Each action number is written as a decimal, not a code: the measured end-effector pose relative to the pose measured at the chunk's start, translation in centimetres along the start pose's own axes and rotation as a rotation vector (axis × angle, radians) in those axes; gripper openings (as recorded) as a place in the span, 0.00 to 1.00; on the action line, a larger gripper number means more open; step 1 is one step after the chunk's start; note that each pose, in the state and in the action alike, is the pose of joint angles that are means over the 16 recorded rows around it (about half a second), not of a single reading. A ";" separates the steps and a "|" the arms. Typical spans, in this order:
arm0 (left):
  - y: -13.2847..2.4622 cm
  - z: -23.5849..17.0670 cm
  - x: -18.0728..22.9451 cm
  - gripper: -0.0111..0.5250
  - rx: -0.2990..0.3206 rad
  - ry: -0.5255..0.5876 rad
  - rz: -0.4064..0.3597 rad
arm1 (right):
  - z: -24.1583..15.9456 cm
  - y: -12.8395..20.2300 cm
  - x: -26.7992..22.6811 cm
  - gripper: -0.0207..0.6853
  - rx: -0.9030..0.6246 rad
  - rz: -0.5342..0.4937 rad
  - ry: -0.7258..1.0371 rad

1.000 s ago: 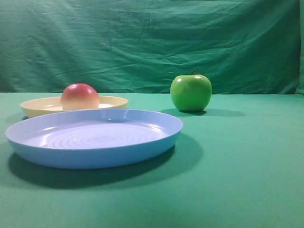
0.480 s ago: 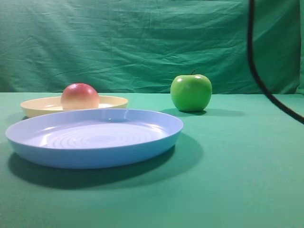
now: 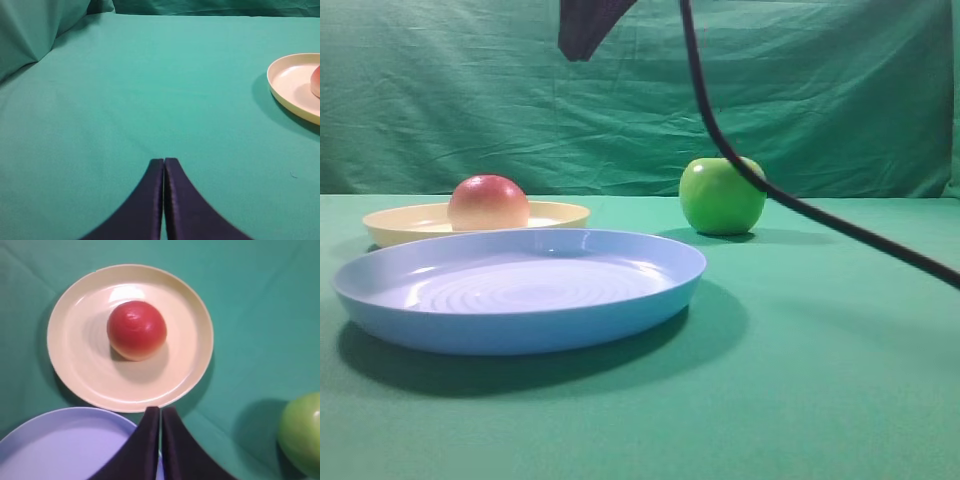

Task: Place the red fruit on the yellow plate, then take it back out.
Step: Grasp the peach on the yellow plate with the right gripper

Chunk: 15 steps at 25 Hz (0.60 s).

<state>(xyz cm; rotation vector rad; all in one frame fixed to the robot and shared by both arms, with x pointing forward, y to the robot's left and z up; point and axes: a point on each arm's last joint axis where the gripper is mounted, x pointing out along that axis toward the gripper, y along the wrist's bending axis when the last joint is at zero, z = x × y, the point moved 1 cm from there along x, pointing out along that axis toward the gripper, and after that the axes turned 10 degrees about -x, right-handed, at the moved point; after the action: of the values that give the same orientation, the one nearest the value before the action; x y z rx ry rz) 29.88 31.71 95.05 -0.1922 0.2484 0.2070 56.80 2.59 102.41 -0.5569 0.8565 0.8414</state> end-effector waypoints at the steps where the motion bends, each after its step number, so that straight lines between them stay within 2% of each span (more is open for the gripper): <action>1: 0.0 0.0 0.0 0.02 0.000 0.000 0.000 | 0.3 -0.2 0.5 0.03 0.004 0.013 0.001; 4: 0.0 0.0 0.0 0.02 0.000 0.000 0.000 | 1.1 -0.7 1.8 0.03 0.016 0.044 -0.007; 7: 0.0 0.0 0.0 0.02 0.000 0.000 0.000 | 1.7 -1.3 3.0 0.08 0.028 0.062 -0.027; 10: 0.0 0.0 0.0 0.02 0.000 0.000 0.000 | 2.0 -1.9 4.1 0.21 0.031 0.065 -0.049; 15: 0.0 0.0 0.0 0.02 0.000 0.000 0.000 | 2.3 -2.3 5.8 0.49 0.028 0.048 -0.093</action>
<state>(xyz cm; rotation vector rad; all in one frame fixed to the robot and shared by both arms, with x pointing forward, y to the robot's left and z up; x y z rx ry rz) 29.88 31.71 95.05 -0.1922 0.2484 0.2070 61.88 5.39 99.08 -0.4706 0.7984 0.8908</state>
